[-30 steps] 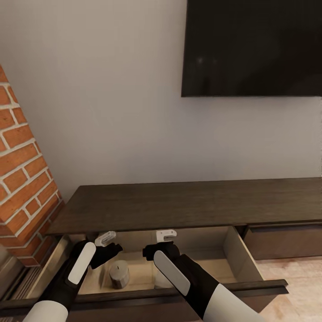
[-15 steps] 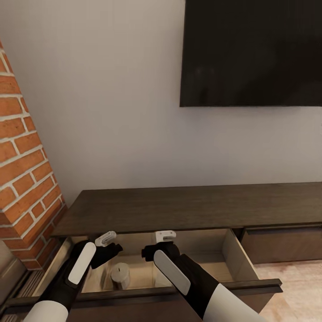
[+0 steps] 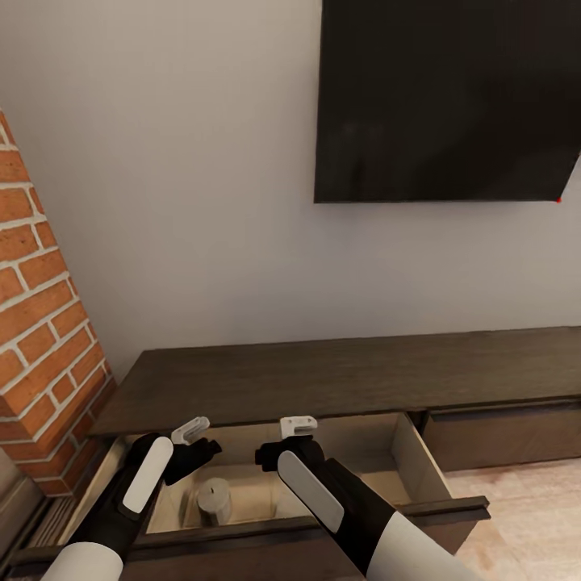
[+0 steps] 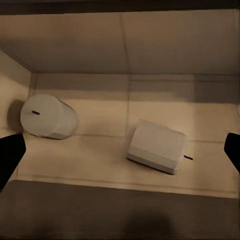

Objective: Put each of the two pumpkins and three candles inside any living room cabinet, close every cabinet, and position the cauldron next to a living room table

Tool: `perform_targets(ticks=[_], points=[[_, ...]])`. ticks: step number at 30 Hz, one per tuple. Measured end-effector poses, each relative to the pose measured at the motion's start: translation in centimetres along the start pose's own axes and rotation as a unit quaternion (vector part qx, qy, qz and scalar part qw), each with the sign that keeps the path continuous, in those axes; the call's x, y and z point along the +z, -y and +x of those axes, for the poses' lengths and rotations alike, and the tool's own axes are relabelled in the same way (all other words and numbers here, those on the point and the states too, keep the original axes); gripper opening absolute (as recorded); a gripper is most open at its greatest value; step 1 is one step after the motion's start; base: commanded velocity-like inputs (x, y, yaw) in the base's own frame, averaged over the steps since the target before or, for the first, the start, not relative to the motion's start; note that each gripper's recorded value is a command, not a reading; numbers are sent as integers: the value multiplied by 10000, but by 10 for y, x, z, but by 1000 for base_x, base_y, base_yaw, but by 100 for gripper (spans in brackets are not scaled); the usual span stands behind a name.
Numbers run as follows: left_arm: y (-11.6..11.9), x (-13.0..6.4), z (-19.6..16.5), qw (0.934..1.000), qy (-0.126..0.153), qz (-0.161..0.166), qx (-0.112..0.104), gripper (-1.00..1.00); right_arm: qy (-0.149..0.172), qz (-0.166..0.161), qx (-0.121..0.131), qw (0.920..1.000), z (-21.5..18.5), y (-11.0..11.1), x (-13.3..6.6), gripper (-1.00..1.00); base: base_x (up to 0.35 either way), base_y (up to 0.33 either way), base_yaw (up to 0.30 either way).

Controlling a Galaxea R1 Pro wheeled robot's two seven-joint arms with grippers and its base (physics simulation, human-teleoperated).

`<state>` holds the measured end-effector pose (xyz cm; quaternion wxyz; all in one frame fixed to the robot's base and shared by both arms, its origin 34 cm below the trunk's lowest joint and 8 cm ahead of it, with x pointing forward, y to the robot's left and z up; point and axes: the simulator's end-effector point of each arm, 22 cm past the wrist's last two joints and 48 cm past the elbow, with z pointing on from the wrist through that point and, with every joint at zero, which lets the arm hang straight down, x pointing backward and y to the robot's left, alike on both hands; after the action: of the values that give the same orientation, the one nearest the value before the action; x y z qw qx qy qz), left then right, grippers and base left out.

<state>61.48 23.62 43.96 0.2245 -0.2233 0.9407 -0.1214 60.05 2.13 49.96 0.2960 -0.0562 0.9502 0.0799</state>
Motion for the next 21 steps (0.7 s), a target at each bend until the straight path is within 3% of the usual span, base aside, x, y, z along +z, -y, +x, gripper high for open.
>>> perform_targets(ticks=[21], points=[[19,-36,-27,10000,8,1,6,100,-4,-2,-3,10000,-36,-4,-32,100,-28,8,-20]])
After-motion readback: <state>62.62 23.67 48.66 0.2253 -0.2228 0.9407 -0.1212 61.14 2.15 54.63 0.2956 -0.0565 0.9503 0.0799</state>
